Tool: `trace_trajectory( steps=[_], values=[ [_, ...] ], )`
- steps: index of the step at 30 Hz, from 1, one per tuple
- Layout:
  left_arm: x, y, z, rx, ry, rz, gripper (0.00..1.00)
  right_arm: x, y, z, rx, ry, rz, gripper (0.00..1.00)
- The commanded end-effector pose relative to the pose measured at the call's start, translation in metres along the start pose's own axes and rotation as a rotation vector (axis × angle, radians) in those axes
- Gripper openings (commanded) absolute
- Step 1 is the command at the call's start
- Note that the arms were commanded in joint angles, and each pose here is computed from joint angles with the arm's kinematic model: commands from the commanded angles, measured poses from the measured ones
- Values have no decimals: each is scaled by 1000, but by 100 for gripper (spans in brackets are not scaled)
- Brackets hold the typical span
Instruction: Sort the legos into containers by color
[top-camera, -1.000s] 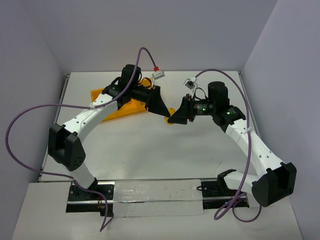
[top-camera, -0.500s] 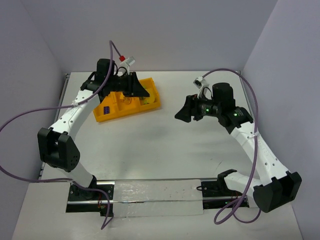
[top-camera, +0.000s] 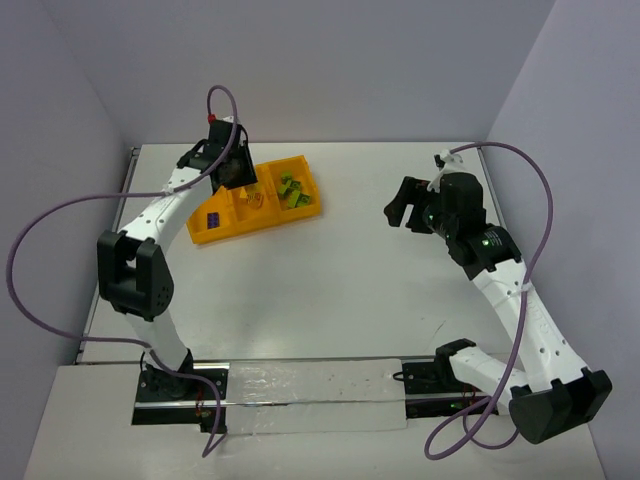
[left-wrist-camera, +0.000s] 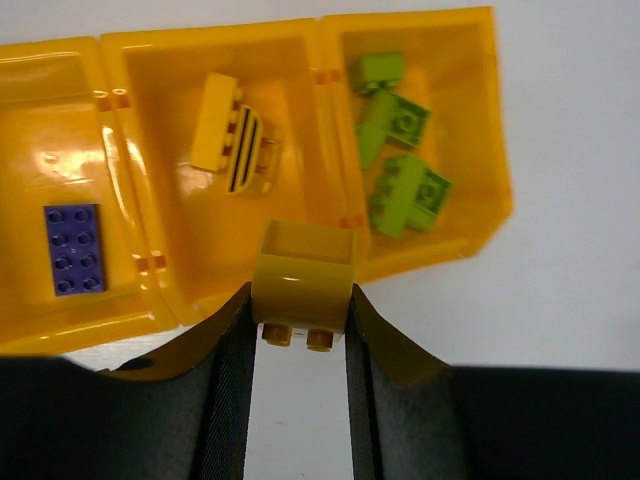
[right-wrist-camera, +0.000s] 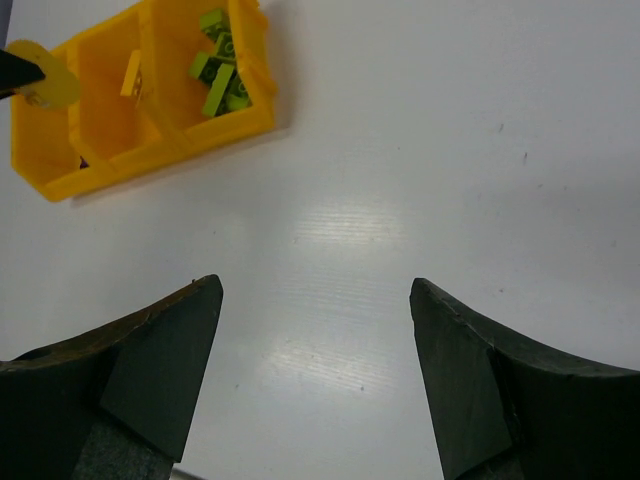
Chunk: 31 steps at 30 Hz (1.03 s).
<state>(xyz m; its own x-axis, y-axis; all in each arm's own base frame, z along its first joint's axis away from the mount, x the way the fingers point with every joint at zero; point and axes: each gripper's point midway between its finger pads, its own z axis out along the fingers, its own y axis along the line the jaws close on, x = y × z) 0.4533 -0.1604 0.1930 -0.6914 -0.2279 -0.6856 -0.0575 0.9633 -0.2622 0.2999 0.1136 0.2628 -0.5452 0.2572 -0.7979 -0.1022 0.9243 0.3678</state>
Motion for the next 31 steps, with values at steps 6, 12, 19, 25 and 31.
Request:
trace_trajectory(
  steps=[6, 12, 19, 25, 31],
  values=[
    [-27, 25, 45, -207, -95, -25, 36, -16, -9, -9, 50, -85, 37, 84],
    [-34, 24, 38, -214, -113, -30, 78, -17, -7, -8, 47, -83, 39, 84],
    [-71, 9, -26, -131, -220, -32, 80, -26, -19, -9, 125, -117, 62, 87],
    [-80, -34, -97, 185, -320, 39, 80, -31, -51, -9, 320, -145, 108, 98],
    [-77, -43, -137, 286, -353, 61, 80, -31, -54, -8, 343, -147, 113, 98]
  ],
)
